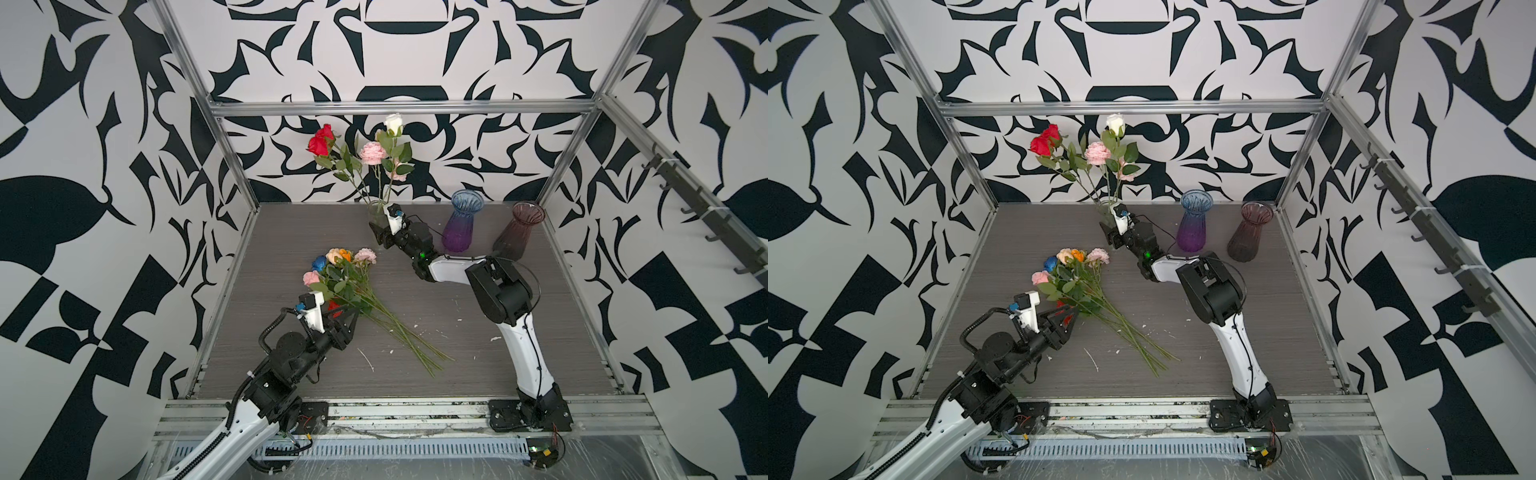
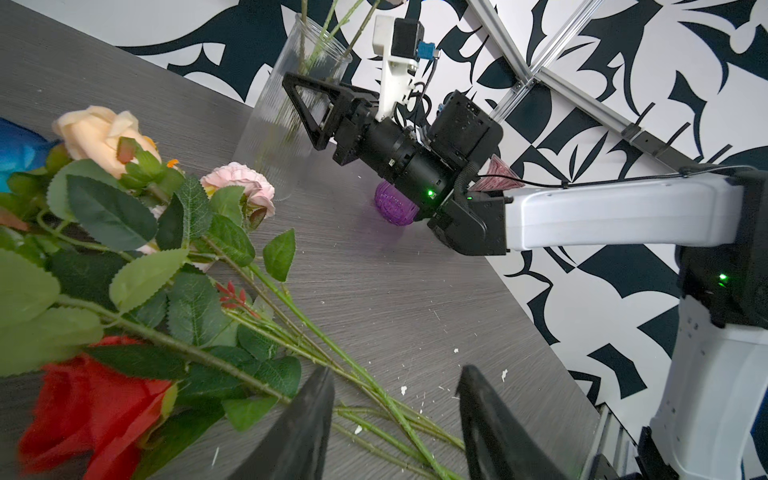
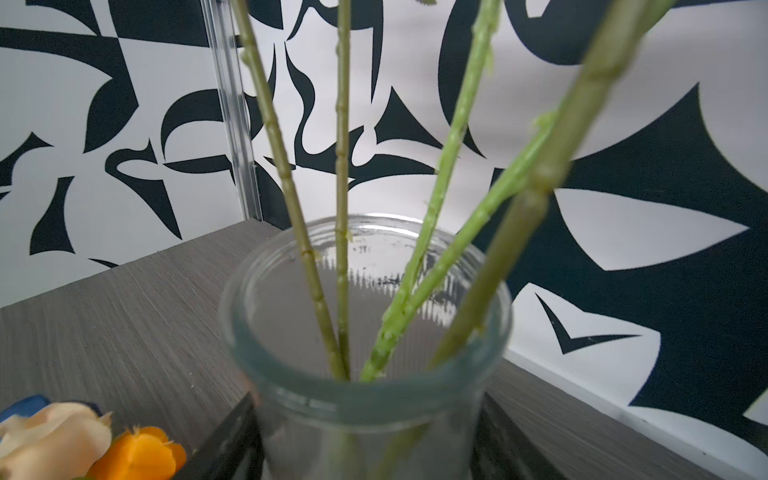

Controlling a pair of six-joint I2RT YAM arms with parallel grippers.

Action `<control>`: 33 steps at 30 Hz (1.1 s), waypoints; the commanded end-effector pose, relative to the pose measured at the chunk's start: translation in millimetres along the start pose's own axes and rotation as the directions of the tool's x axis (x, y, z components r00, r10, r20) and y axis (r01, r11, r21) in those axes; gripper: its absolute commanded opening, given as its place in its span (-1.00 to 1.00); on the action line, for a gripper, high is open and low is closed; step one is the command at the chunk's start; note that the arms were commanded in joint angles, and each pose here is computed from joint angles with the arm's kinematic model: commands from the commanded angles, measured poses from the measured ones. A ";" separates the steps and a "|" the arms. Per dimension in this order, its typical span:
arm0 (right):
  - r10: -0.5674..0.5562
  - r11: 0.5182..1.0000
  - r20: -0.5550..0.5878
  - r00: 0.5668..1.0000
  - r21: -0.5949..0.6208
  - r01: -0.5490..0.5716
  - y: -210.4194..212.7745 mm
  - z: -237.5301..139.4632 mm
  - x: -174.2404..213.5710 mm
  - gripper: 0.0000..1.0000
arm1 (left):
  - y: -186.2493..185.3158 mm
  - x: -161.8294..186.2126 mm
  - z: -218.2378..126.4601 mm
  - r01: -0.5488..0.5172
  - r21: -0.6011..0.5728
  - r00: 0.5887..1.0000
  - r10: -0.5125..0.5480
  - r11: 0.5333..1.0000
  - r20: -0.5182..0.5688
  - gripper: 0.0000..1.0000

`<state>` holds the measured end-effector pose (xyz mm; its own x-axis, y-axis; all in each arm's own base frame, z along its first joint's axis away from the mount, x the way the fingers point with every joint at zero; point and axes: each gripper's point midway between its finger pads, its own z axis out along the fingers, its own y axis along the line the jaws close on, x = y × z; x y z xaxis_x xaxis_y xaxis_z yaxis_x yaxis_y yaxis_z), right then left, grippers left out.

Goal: Arrange the flowers into the vase
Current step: 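Slide the clear vase farther from the robot with the right gripper, then open the right gripper and move it to the blue-and-purple vase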

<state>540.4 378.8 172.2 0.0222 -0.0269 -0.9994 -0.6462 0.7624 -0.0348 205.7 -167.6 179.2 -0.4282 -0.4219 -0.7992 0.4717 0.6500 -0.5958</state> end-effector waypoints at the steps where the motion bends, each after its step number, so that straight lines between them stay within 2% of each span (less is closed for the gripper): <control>1: -0.043 0.999 -0.082 0.996 -0.006 0.042 -9.4 10.5 24.4 0.33 | 2.5 -2.6 1.0 0.009 -0.003 1.000 -0.009 1.000 0.026 0.06; 15: -0.019 0.999 -0.099 0.995 -0.041 0.015 -12.1 50.0 40.1 0.30 | 5.4 -2.7 5.1 0.017 -0.013 1.000 -0.017 1.000 0.019 0.05; 24: 0.002 0.998 -0.092 0.996 -0.060 -0.007 -10.1 58.8 38.8 0.27 | 7.0 -2.1 6.7 0.022 -0.015 1.000 -0.022 1.000 0.013 0.04; 25: 0.002 0.998 -0.089 0.996 -0.060 -0.008 -10.1 57.8 37.5 0.31 | 6.9 -2.2 6.7 0.023 -0.014 1.000 -0.022 1.000 0.013 0.05; 27: 0.005 0.998 -0.065 0.998 -0.060 -0.009 -9.9 53.3 29.0 0.59 | 6.8 -3.1 6.4 0.024 -0.013 1.000 -0.024 1.000 0.016 0.04; 29: 0.005 0.998 -0.034 0.999 -0.057 -0.007 -9.9 49.0 16.6 0.76 | 6.5 -2.8 6.2 0.023 -0.011 1.000 -0.023 1.000 0.016 0.01; 33: -0.006 0.998 0.017 1.000 -0.066 0.007 -7.9 41.1 -11.9 0.89 | 6.0 -3.2 5.9 0.022 -0.008 1.000 -0.022 1.000 0.017 0.00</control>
<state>582.4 401.6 124.4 -0.0538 -0.0693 -0.9961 -0.6863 0.7272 -0.0135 215.2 -166.0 174.3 -0.4376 -0.4335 -0.7878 0.4407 0.6603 -0.6082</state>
